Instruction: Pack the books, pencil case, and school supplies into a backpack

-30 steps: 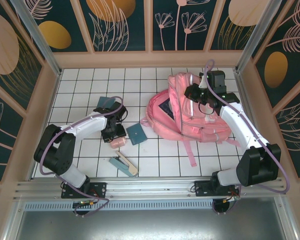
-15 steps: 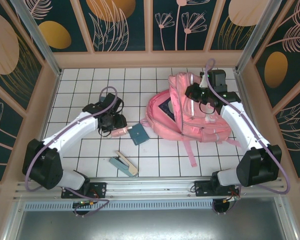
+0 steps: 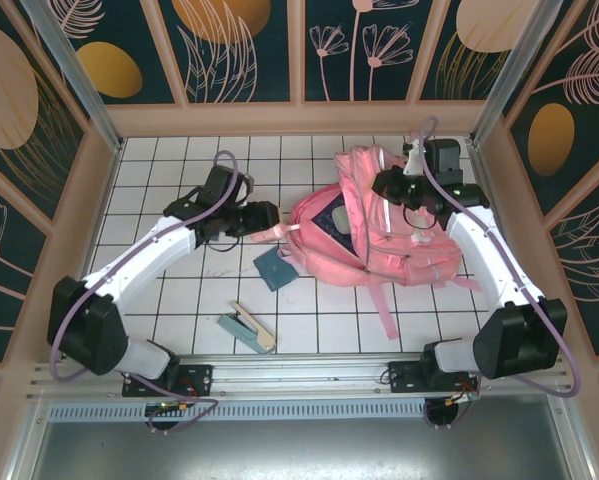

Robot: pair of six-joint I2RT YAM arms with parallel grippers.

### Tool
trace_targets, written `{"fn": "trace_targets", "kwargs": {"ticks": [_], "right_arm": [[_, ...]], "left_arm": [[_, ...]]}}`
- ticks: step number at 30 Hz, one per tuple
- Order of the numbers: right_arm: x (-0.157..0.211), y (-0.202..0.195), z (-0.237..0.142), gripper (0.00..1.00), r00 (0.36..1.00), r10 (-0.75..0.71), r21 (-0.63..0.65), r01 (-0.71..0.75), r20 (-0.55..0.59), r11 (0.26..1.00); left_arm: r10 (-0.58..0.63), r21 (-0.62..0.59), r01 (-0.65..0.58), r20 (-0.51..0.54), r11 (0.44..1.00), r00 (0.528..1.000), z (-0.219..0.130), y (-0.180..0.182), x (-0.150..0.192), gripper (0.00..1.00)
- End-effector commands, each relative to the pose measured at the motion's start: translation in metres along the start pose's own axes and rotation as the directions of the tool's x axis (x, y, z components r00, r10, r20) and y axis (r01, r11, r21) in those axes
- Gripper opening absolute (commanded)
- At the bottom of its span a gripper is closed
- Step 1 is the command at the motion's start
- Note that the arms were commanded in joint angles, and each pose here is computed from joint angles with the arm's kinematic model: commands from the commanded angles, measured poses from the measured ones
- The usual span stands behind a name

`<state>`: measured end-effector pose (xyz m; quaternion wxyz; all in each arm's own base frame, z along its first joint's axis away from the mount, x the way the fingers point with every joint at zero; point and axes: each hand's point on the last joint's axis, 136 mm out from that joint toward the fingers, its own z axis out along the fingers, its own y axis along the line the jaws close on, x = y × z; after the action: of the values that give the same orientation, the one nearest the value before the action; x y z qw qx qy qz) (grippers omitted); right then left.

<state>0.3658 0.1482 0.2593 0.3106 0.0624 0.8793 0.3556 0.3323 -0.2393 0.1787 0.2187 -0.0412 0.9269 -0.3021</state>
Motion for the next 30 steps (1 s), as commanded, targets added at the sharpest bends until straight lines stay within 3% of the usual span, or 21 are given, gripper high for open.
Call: {"fn": "trace_targets", "kwargs": {"ticks": [1, 10, 17, 23, 30], "right_arm": [[-0.040, 0.059, -0.037, 0.00, 0.988, -0.068, -0.200, 0.095, 0.138, 0.975], [-0.046, 0.061, -0.040, 0.00, 0.988, -0.034, -0.238, 0.070, 0.151, 0.969], [-0.045, 0.059, -0.035, 0.00, 0.990, -0.029, -0.238, 0.061, 0.137, 0.969], [-0.050, 0.062, -0.036, 0.00, 0.988, -0.003, -0.260, 0.043, 0.153, 0.965], [-0.050, 0.067, -0.032, 0.00, 0.988, 0.061, -0.320, -0.012, 0.144, 0.948]], "left_arm": [[0.006, 0.209, -0.006, 0.003, 0.978, 1.000, 0.013, -0.058, -0.017, 0.33], [0.134, 0.250, -0.116, -0.057, 0.961, 0.989, 0.065, -0.101, -0.006, 0.33], [0.283, 0.295, -0.235, -0.133, 0.926, 0.950, 0.097, -0.126, 0.020, 0.34], [0.247, 0.474, -0.130, -0.193, 0.871, 0.950, 0.109, -0.160, 0.053, 0.34], [0.185, 0.575, -0.021, -0.227, 0.818, 0.956, 0.125, -0.186, 0.064, 0.34]]}}
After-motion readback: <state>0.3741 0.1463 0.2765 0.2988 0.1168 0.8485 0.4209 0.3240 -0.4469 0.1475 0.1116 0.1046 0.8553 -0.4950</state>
